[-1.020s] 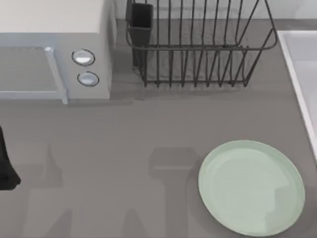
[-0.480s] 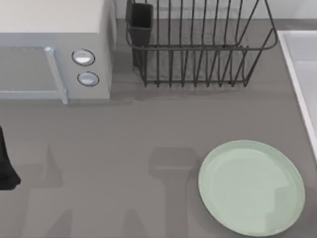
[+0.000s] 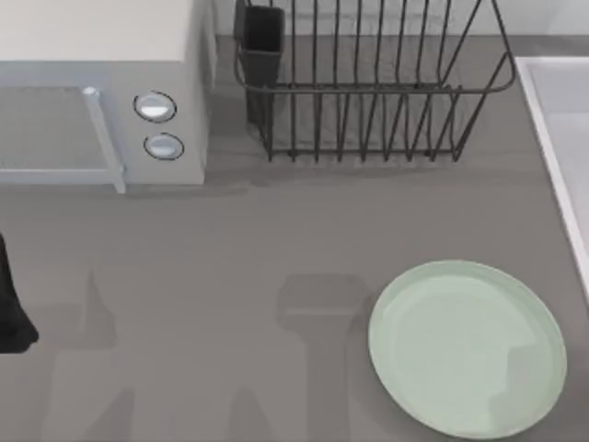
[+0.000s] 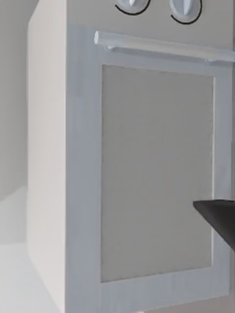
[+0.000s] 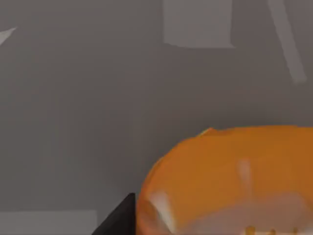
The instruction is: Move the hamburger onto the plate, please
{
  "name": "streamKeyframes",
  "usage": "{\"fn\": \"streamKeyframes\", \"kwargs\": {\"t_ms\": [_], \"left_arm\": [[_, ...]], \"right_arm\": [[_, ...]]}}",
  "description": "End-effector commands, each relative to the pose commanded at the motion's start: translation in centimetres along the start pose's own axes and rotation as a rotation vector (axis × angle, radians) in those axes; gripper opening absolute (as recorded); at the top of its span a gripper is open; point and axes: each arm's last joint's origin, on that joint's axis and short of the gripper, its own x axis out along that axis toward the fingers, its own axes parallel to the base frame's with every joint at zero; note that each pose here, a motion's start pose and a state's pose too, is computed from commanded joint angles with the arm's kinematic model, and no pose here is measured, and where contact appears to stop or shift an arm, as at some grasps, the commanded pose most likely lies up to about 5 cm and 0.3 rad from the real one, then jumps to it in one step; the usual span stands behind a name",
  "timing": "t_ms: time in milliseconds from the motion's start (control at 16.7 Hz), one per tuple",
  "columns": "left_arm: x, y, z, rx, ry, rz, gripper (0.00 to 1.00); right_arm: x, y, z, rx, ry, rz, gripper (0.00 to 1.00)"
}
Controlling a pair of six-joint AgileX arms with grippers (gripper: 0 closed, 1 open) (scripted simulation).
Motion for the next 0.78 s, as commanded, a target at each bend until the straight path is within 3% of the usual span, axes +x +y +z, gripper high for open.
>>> {"fn": "streamKeyframes", "kwargs": {"t_ms": [420, 780], "left_arm": [[0.0, 0.0, 0.0, 0.0, 0.0, 0.0, 1.0], [0.0, 0.0, 0.0, 0.0, 0.0, 0.0, 1.0]], "right_arm": [[-6.3, -0.3, 0.2, -0.006, 0.016, 0.034, 0.0], [-9.6, 0.0, 0.0, 0.001, 0.002, 0.005, 0.0]]}}
